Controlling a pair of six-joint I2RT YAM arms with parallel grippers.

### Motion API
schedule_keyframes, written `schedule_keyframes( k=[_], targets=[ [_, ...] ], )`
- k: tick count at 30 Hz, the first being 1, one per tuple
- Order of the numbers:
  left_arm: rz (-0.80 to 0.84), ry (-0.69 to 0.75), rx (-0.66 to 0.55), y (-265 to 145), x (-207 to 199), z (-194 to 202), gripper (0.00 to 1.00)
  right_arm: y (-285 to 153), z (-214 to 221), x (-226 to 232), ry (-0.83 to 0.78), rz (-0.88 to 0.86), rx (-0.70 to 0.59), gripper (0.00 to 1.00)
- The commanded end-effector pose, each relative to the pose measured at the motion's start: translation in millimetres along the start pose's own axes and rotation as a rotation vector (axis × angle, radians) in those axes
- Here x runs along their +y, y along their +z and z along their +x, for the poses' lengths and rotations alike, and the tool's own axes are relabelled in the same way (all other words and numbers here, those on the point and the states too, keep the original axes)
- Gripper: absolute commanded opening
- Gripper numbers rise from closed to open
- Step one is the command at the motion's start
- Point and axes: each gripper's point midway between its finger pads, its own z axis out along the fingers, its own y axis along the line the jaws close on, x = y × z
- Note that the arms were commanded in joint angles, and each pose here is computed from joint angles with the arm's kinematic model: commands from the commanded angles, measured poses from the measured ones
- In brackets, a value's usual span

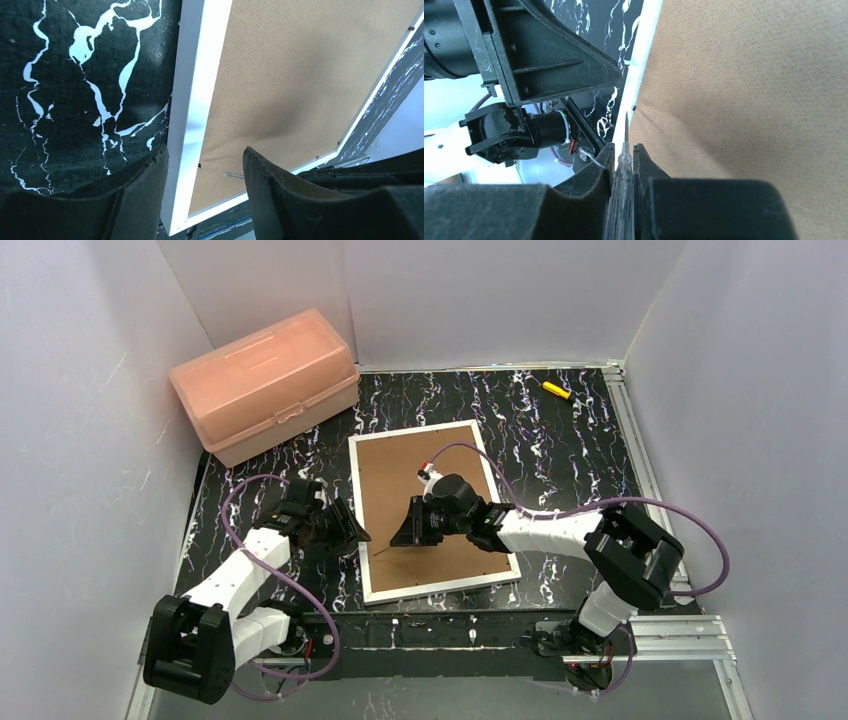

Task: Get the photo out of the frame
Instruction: Release the photo frame item from the photo frame.

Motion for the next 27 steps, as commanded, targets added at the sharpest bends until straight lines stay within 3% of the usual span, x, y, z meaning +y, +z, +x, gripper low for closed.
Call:
schedule_keyframes(
  k=[1,5,15,22,27],
  targets=[
    [0.017,-0.005,0.040,-1.4,-0.9,7.2,0.54,5.3,-2.2,11.1,0.002,-0.062,-0.017,0.01],
    [-0.061,-0.036,0.046,-5.3,12.8,11.1,0.53,5.7,4.3,3.6,0.013,-0.042,0.000,0.01],
    [-0.025,-0.064,0.049,-10.2,15.8,25.1,0.48,16.1,20.7,-13.2,0.045,-0.030,0.047,0.01],
    [-0.051,-0.073,0.070,-10.0,21.6,30.4,0.28,20.8,23.2,-16.0,0.048,-0.029,0.054,0.01],
    [-0.051,-0.079,0.066,-9.0,23.5,31.6,0.24,20.3,22.9,-20.1,0.054,-0.015,0.041,0.01]
  ],
)
